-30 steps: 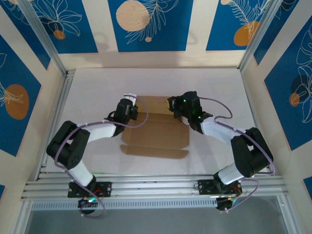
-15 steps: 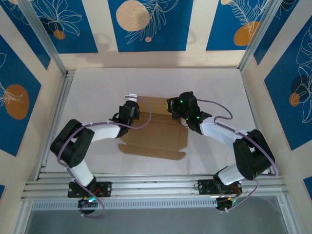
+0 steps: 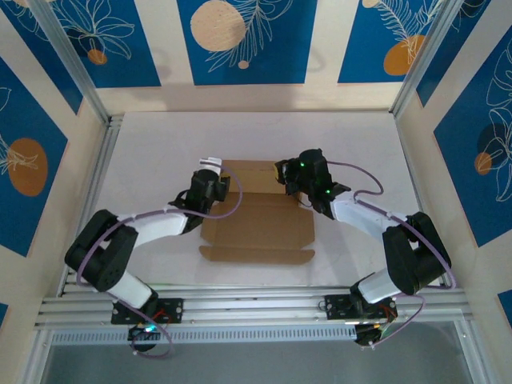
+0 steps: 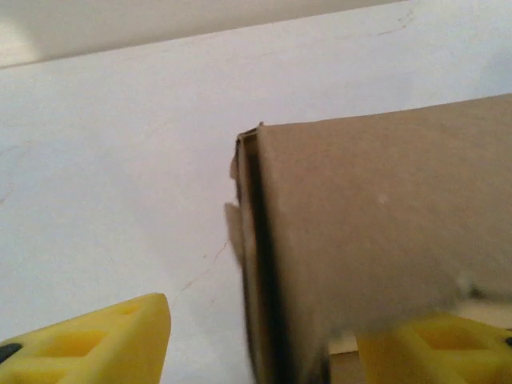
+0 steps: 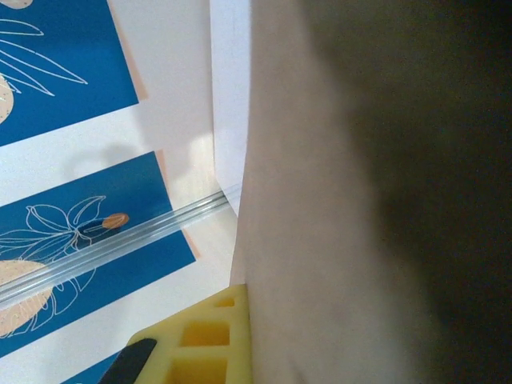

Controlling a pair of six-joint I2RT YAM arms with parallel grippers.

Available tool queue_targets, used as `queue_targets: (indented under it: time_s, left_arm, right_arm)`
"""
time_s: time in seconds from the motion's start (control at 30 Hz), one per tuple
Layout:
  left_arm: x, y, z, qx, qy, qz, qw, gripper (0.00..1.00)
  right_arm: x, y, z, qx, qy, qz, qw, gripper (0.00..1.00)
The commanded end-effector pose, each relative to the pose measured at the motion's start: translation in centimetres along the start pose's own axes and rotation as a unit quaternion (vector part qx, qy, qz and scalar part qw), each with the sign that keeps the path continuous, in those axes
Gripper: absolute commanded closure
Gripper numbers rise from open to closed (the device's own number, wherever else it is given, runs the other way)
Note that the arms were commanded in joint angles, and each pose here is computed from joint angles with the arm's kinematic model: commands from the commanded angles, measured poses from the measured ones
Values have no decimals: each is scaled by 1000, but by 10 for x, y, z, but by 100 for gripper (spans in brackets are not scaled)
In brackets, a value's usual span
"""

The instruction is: Fold the paper box

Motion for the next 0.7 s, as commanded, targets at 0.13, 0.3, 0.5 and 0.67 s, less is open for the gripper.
queue_targets:
  time_s: [0.13, 0.3, 0.5, 0.67]
  left_arm:
    - [5, 12, -18, 25, -18, -11, 999, 36]
    - [23, 13, -8, 21, 12, -21, 999, 39]
    - [37, 11, 8, 13, 26, -22, 999, 43]
    - [38, 4, 22, 17, 31, -27, 999, 57]
  right_arm:
    - [1, -10, -4, 21, 7, -21, 1000, 94]
    - [0, -5, -8, 13, 6, -21, 1000, 94]
    - [5, -3, -9, 8, 12, -22, 1000, 94]
    - [9, -6, -5, 10, 26, -11, 1000, 94]
Point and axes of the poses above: each hand's point on the last joint's axis, 136 mm out from that joint toward the fingers, its own z axis out along the fingers, its own y axis along the line the jaws close on, x = y × z, the point moved 8 cm from there along -z, back along the fingers, and after that the axes turned 14 degrees about -z, right-handed, at the moved point
